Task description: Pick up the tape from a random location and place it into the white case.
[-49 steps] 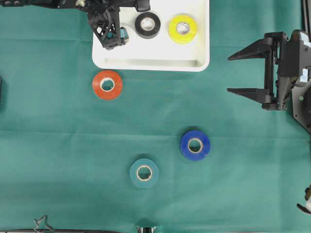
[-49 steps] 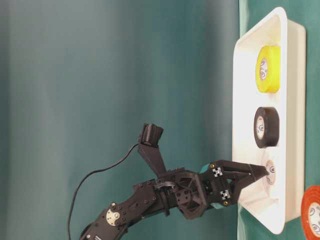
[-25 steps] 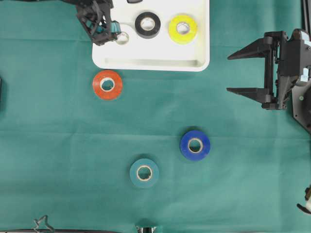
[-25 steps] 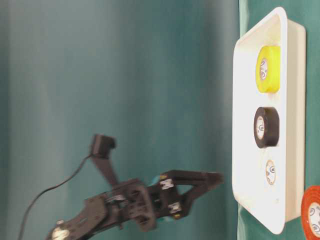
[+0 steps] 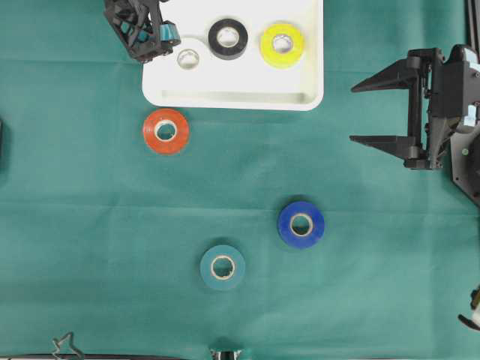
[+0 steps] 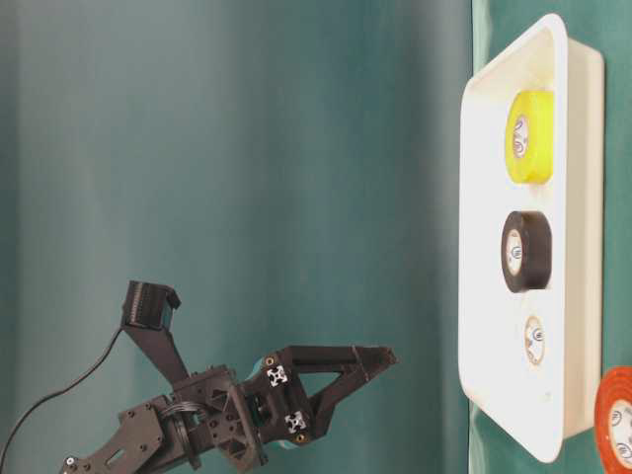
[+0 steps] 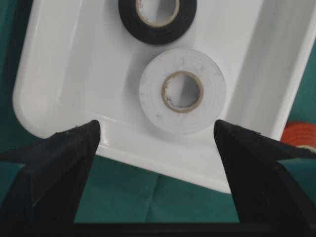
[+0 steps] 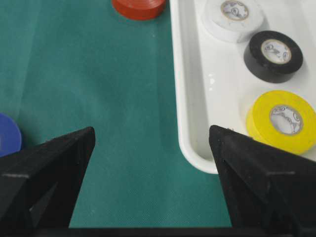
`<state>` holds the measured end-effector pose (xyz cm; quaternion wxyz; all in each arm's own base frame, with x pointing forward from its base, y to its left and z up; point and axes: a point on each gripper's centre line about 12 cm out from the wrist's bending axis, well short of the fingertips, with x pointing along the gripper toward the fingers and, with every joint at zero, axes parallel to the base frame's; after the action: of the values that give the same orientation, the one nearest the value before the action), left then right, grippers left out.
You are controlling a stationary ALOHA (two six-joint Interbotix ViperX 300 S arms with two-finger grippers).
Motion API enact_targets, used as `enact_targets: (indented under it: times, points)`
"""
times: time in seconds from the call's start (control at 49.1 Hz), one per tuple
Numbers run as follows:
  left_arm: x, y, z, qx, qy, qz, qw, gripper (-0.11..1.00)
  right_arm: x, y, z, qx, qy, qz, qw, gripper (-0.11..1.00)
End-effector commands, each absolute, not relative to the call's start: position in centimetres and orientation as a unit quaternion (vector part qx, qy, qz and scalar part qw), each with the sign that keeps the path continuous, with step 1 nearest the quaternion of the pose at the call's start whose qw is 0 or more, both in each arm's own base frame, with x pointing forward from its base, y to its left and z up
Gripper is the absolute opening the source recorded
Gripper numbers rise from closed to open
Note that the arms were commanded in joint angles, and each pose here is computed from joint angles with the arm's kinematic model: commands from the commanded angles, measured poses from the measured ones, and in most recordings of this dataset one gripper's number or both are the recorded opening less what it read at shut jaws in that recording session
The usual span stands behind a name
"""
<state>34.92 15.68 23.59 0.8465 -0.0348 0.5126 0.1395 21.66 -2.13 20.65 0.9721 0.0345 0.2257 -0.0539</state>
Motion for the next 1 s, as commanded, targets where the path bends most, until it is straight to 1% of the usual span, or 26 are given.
enact_targets:
  times: [0.0,0.346,0.468,0.733,0.875,0.977]
  points:
    - [35.2,14.5,25.1,-0.025,0.495,0.131,0.858,1.00,22.2,-2.2,21.7,0.033,0.211,-0.054,0.975,0.89]
    - [35.9,7.1,24.2,0.006,0.507,0.053,0.860,1.00,22.2,-2.3,21.9,0.033,0.216,-0.056,0.974,0.89]
    - [36.0,5.0,24.0,0.010,0.505,0.035,0.862,1.00,22.3,-2.3,21.9,0.033,0.216,-0.056,0.974,0.89]
    - [35.8,5.1,24.0,0.007,0.494,0.039,0.868,1.00,22.3,-2.3,21.9,0.035,0.216,-0.057,0.974,0.89]
    - [35.7,5.0,24.5,0.009,0.485,0.038,0.874,1.00,22.3,-2.3,22.1,0.035,0.213,-0.056,0.975,0.89]
    - [35.2,4.8,25.4,0.014,0.464,0.037,0.885,1.00,22.3,-2.3,22.1,0.035,0.213,-0.057,0.975,0.89]
